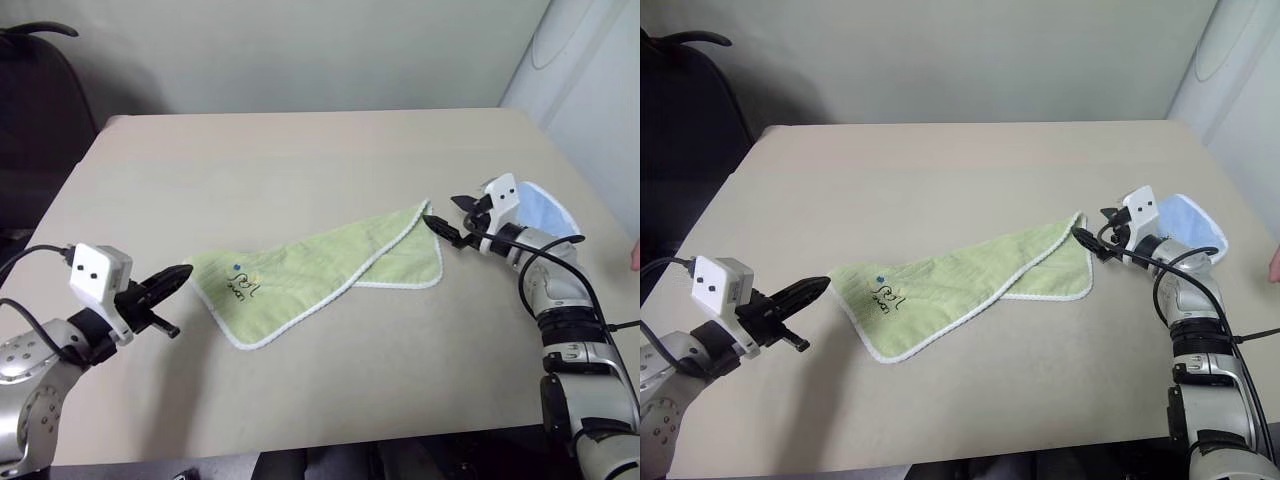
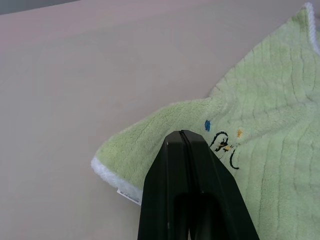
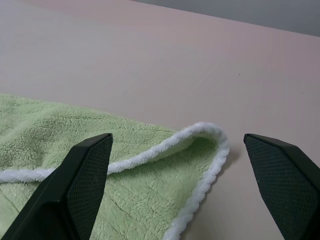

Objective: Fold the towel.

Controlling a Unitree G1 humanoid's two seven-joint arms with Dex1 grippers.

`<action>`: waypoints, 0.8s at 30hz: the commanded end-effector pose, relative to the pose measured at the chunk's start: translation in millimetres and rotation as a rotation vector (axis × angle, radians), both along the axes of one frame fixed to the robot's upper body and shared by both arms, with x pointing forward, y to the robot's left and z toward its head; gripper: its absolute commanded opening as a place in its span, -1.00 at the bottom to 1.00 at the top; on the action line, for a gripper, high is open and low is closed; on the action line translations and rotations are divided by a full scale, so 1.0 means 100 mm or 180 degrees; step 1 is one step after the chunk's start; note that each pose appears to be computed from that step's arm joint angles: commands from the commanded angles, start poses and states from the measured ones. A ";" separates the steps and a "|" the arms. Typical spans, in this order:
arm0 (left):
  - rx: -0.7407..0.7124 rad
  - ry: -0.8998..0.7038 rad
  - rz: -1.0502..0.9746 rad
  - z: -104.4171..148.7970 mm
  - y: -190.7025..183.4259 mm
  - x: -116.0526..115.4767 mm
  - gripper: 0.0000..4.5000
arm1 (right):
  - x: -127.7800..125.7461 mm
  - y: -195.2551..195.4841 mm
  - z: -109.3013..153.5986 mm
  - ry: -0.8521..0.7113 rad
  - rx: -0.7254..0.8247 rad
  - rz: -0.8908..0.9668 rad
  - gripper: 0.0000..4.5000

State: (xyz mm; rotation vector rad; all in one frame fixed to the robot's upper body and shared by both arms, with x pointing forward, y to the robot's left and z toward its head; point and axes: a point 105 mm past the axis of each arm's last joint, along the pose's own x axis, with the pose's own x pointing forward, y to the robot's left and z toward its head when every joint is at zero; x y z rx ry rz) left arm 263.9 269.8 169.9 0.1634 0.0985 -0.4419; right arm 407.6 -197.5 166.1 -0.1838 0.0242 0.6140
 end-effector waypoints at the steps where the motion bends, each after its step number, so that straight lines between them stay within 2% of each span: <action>1: 0.0070 -0.0133 -0.0113 0.13 -0.09 0.00 -1.00 | 0.00 -0.02 0.12 -0.0171 0.0018 0.0004 0.97; 12: 0.0148 -0.0094 -0.0234 0.15 -0.16 0.01 -1.00 | 0.00 -0.02 0.09 -0.0183 0.0025 -0.0012 0.97; 18: 0.0183 -0.0086 -0.0300 0.14 -0.19 0.07 -1.00 | 0.03 -0.05 0.09 -0.0313 -0.0428 0.0017 0.97; 24: 0.0153 -0.0107 -0.0329 0.08 -0.28 0.10 -1.00 | 0.11 -0.03 0.15 -0.0422 -0.0625 0.0071 0.97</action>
